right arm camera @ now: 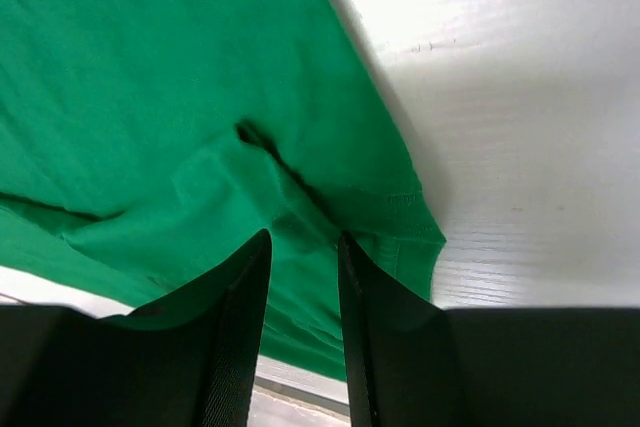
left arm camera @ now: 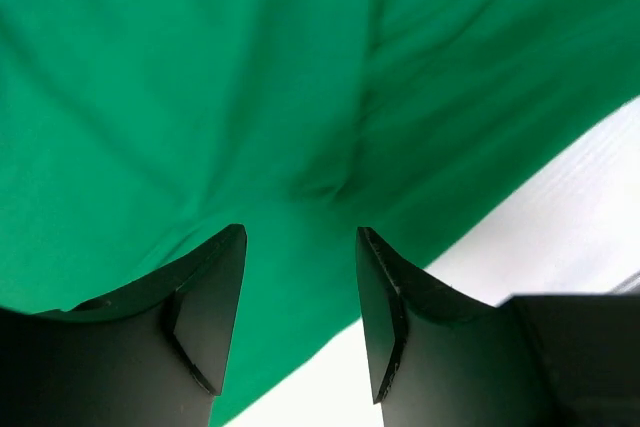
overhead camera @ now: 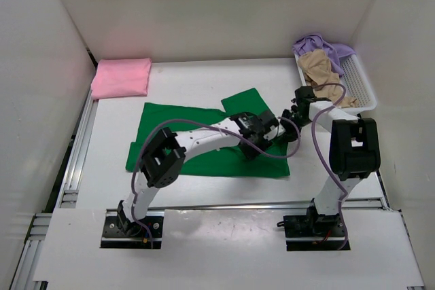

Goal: Fold and stack the t-shirts
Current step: Fold the flattened tshirt in 1/3 of the way

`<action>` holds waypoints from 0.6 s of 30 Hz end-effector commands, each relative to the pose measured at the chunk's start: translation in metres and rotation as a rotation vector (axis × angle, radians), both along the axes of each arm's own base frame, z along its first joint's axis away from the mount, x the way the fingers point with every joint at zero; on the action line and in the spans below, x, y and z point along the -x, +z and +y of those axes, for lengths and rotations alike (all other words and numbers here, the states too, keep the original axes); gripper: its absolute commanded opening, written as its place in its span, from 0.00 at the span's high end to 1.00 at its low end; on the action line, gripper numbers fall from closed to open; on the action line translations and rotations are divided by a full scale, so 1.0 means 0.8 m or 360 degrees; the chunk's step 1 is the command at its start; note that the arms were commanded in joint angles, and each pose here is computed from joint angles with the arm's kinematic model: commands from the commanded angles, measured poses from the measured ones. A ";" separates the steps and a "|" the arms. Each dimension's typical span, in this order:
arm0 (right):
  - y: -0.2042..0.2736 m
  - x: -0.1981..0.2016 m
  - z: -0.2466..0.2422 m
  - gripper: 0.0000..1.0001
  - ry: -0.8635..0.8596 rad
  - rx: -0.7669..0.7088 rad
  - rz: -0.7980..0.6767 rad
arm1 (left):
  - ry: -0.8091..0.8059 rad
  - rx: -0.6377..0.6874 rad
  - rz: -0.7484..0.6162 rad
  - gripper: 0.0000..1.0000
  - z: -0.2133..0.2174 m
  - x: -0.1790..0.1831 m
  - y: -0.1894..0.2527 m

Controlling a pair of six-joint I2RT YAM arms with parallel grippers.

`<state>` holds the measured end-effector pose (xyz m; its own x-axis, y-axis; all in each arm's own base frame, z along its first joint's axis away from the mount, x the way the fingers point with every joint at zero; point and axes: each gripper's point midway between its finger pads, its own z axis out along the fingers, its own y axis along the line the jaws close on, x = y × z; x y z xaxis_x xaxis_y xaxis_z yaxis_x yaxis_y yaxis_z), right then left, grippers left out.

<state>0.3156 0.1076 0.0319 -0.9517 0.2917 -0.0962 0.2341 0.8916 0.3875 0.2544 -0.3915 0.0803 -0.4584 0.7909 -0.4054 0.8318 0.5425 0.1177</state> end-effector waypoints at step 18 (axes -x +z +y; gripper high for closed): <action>0.023 -0.036 -0.002 0.56 0.0066 0.0031 -0.0159 | 0.0065 -0.0219 -0.0193 0.58 0.009 -0.019 -0.051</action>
<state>0.3338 0.1014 0.0418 -0.9482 0.2674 -0.1716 0.1914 0.9118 0.3633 0.2633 -0.3847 0.0376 -0.4472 0.8290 -0.3358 0.8010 0.5382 0.2620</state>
